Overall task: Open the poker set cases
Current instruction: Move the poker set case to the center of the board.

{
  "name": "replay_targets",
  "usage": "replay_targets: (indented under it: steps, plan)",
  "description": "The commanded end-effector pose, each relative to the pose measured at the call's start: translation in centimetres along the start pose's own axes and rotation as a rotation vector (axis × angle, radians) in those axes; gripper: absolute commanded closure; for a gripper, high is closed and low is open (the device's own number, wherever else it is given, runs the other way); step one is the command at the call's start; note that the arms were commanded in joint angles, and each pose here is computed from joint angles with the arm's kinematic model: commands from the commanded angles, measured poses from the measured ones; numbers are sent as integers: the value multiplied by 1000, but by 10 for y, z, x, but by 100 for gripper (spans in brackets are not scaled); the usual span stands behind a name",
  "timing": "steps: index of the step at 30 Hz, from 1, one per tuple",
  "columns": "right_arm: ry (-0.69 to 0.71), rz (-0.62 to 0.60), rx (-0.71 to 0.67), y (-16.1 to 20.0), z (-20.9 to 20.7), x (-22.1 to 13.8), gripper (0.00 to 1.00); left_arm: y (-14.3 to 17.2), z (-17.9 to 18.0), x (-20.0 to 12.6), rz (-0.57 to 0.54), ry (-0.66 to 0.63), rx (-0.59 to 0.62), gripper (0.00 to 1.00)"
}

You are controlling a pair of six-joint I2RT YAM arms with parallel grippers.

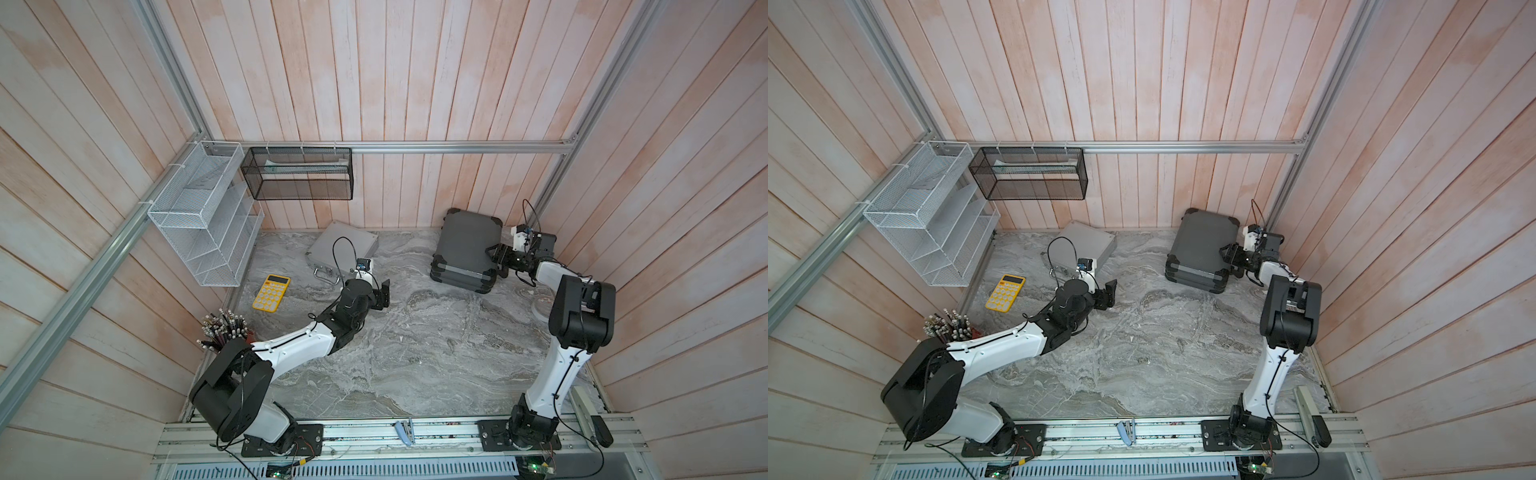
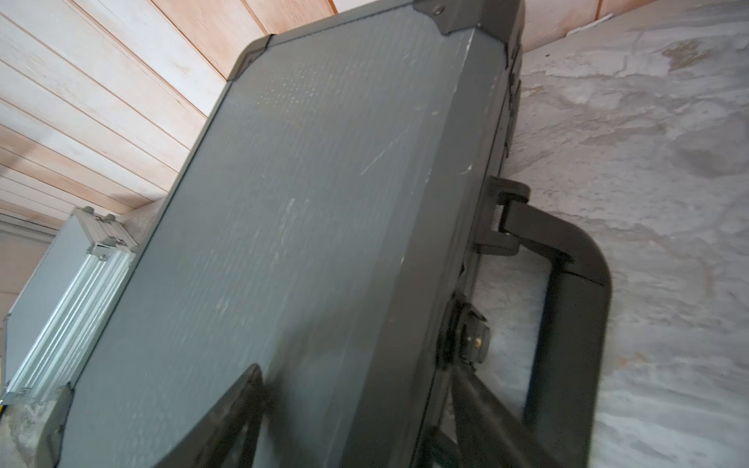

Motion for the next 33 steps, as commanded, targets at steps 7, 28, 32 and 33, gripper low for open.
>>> replay_targets:
  steps: [7,28,32,33]
  plan:
    - [-90,44,118,52,41,12,29,-3,-1,4,-7,-11,-11,16]
    - [-236,-20,251,93,165,2,30,2,35,8,31,-12,-168,16]
    - [-282,-30,323,95,188,-3,30,-5,36,9,16,-14,-174,16]
    - [-292,-35,322,93,192,-6,30,-7,37,10,17,-10,-182,16]
Point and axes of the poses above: each gripper's point midway between its finger pads, its own x axis out along the fingers, its own z axis along the line the jaws close on, y = z × x, the point moved 3 cm from there along -x, back along the fingers, and after that the axes turned 12 degrees about -x, right-handed, at the moved point
